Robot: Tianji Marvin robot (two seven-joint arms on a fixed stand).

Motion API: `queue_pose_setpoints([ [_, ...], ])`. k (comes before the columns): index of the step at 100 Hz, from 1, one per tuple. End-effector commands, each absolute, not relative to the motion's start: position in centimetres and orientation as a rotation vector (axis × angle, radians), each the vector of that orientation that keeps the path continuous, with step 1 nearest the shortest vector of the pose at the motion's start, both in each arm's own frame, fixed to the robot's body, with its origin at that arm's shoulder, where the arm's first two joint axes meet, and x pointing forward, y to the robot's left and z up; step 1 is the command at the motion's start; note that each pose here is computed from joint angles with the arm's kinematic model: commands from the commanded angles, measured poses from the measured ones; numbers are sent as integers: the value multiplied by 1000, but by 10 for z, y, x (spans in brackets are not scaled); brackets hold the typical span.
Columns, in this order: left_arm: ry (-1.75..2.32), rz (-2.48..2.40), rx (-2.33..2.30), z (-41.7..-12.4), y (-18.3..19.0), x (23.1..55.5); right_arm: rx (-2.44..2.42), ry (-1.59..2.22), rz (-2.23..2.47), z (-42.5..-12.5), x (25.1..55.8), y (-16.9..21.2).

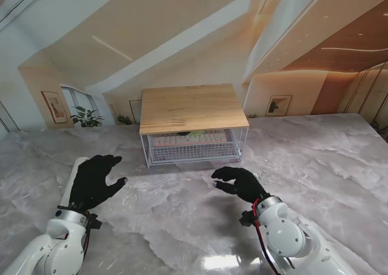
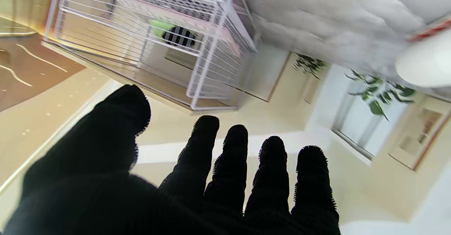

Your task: Unroll the mouse pad and set up the keyboard and mouse from the tabletop organizer

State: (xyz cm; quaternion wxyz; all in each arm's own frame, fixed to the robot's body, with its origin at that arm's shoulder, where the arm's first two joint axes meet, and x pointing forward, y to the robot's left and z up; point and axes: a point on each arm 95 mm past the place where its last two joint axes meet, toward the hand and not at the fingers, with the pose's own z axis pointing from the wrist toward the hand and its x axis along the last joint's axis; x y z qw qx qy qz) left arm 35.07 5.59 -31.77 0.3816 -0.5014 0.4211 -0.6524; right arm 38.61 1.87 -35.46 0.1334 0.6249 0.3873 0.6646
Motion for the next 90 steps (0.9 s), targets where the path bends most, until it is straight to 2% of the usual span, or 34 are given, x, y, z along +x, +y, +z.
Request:
queue_pose_setpoints([
  [1, 1058, -1626, -1268, -318, 66, 348, 1823, 1151, 1934, -357, 385, 24],
  [42, 1032, -1256, -1245, -329, 106, 343, 1838, 1170, 1931, -360, 387, 31],
  [90, 1092, -1000, -1339, -348, 132, 334, 1850, 1187, 1921, -361, 386, 35],
])
